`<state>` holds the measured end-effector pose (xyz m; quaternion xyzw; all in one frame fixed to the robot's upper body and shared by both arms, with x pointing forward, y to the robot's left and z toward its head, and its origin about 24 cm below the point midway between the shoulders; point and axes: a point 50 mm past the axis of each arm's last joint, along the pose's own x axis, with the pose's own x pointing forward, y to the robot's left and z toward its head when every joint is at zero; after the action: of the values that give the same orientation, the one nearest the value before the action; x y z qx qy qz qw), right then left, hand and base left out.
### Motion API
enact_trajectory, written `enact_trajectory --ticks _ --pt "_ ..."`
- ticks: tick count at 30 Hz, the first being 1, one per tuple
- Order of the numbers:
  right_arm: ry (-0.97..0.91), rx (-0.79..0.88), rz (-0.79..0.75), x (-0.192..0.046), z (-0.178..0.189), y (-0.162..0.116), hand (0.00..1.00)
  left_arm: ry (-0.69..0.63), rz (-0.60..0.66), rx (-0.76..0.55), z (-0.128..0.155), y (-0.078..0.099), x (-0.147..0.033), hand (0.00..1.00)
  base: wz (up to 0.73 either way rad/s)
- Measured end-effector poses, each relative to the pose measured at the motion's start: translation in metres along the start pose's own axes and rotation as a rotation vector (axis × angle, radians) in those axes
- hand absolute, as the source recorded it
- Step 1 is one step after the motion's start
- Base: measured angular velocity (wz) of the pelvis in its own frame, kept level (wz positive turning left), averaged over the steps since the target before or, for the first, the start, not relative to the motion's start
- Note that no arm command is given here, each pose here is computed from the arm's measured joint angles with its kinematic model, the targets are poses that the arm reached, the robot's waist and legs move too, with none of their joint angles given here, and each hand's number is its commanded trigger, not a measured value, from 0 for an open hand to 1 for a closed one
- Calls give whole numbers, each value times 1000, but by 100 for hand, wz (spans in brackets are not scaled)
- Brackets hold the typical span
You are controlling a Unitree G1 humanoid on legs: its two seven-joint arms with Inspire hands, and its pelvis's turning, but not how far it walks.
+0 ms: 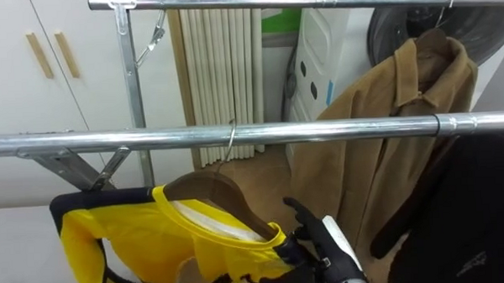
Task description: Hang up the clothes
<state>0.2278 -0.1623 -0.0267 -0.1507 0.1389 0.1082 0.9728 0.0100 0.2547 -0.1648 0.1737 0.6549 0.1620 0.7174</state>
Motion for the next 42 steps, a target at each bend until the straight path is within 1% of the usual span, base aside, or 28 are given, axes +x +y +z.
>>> enact_trajectory --ticks 11,15,25,42 --pt "45 285 42 -1 -11 2 0 18 -18 31 -11 -4 -2 0 0" --pt "60 348 39 -5 -16 3 0 15 -31 31 -12 -4 -2 0 2" --pt "150 364 24 -10 -37 6 0 26 -37 32 -18 -5 -3 0 -1" --pt "213 378 -33 -14 -53 -4 0 30 -35 8 -18 -6 -3 0 0"
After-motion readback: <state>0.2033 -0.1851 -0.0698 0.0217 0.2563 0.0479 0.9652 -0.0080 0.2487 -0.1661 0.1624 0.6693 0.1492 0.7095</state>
